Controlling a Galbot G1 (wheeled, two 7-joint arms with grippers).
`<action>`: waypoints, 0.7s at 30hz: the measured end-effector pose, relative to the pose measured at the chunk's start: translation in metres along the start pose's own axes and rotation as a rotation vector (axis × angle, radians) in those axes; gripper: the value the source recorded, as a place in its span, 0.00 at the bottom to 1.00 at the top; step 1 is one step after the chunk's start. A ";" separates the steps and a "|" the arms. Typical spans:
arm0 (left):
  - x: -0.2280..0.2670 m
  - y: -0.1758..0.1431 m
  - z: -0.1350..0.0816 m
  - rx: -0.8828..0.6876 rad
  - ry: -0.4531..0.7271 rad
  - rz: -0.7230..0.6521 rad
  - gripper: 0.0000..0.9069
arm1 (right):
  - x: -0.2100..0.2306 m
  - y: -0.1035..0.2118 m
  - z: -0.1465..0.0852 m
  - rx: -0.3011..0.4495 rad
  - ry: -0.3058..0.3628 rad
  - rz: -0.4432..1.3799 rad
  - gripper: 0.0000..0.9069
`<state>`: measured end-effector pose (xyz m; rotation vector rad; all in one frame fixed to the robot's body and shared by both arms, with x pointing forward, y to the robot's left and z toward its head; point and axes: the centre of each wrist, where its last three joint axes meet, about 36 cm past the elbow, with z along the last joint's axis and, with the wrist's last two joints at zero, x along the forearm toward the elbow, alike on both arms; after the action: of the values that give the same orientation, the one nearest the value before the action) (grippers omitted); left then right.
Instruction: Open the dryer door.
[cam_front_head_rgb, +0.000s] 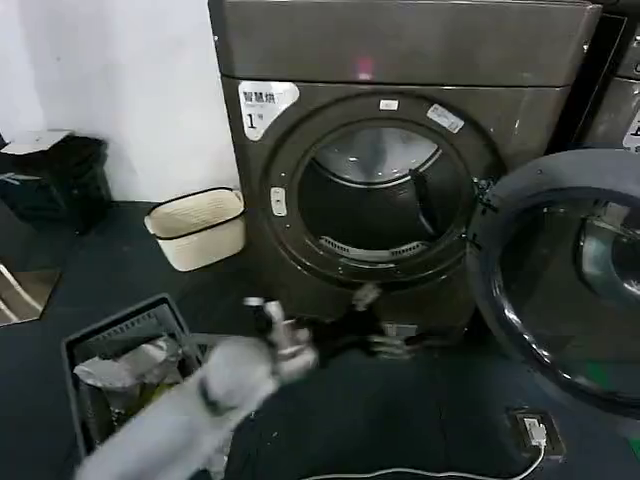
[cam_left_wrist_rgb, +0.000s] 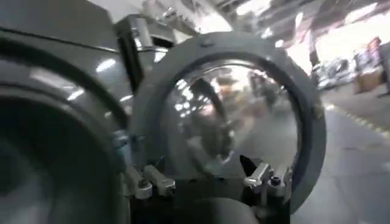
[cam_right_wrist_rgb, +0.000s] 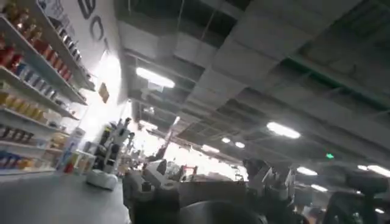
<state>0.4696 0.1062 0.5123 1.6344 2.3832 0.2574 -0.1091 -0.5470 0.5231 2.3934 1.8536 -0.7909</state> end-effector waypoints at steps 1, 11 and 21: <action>0.014 0.002 -0.002 -0.009 0.016 -0.016 1.00 | 0.001 0.002 -0.002 -0.006 -0.002 -0.006 1.00; 0.157 -0.005 -0.027 -0.032 0.283 -0.288 1.00 | 0.008 0.021 -0.001 -0.036 0.003 -0.054 1.00; 0.240 0.011 -0.053 0.187 0.618 -0.651 1.00 | 0.003 0.040 0.002 -0.061 -0.006 -0.097 1.00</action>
<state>0.3806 0.3332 0.5426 0.8047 3.3326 0.4713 -0.0731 -0.5564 0.5088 2.2784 1.9748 -0.7346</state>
